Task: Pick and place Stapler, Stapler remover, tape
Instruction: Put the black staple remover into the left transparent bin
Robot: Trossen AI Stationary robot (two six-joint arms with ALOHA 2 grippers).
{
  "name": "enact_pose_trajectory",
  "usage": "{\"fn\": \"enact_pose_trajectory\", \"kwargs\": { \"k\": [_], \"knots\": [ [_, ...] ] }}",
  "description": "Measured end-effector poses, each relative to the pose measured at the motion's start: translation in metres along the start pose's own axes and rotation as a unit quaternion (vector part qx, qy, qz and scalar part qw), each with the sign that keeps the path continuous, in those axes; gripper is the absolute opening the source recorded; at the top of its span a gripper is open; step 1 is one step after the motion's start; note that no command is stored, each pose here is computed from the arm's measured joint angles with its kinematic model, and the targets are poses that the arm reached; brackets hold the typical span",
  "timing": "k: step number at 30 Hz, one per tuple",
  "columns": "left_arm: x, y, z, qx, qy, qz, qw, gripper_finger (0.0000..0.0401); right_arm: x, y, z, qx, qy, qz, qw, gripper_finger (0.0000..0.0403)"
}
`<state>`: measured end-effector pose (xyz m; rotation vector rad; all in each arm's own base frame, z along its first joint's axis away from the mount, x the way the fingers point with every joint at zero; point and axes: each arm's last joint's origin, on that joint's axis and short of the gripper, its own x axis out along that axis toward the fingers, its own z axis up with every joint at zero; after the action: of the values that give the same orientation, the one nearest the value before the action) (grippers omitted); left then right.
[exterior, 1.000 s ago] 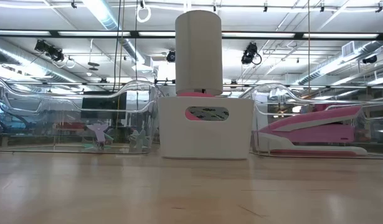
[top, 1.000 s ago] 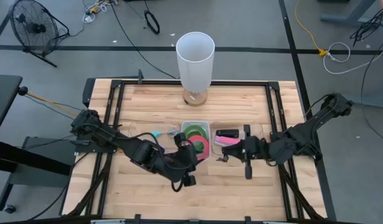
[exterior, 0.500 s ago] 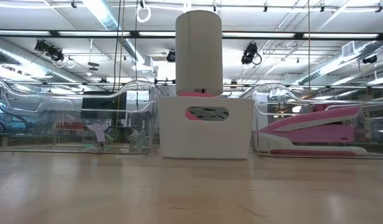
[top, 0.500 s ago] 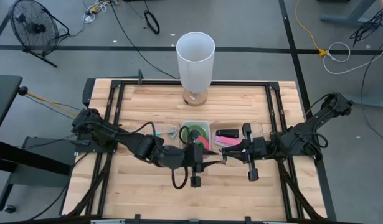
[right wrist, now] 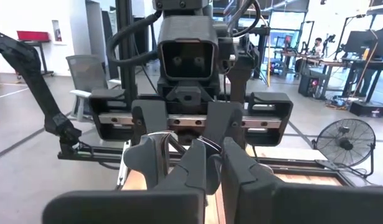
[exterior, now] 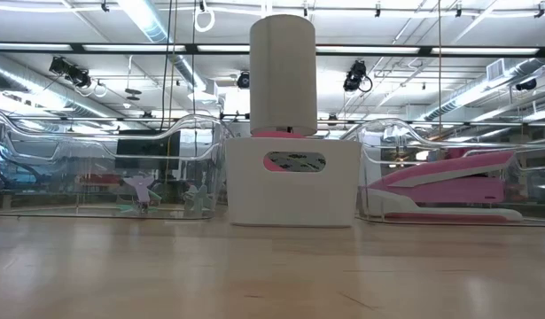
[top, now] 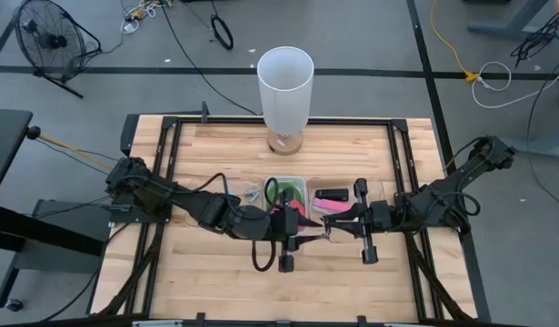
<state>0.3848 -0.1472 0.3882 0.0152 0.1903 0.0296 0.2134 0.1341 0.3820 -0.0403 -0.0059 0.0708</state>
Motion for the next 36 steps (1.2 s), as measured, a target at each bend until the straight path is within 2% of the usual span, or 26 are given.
{"fn": "enact_pose_trajectory", "kwargs": {
  "k": [11, 21, 24, 31, 36],
  "knots": [
    [0.0, -0.002, 0.001, -0.001, -0.003, -0.016, 1.0, 0.0115, 0.019, -0.006, -0.007, -0.009, -0.002, 0.013, 1.0, 0.0009],
    [0.0, -0.001, -0.001, 0.0, 0.002, -0.011, 1.0, 0.0115, 0.026, -0.02, -0.007, -0.014, -0.005, 0.004, 1.0, 0.0006],
    [0.0, -0.002, -0.001, -0.001, 0.0, -0.016, 1.0, 0.0115, 0.027, -0.023, -0.011, -0.029, 0.013, -0.006, 0.999, 0.0001],
    [0.001, -0.002, -0.003, 0.003, 0.01, -0.014, 1.0, 0.0115, 0.028, -0.024, -0.013, -0.018, 0.024, -0.008, 1.0, 0.0003],
    [0.0, -0.002, -0.002, 0.003, 0.006, -0.015, 1.0, 0.0115, 0.028, -0.022, -0.011, -0.003, 0.013, 0.012, 1.0, 0.0001]
  ]
}}
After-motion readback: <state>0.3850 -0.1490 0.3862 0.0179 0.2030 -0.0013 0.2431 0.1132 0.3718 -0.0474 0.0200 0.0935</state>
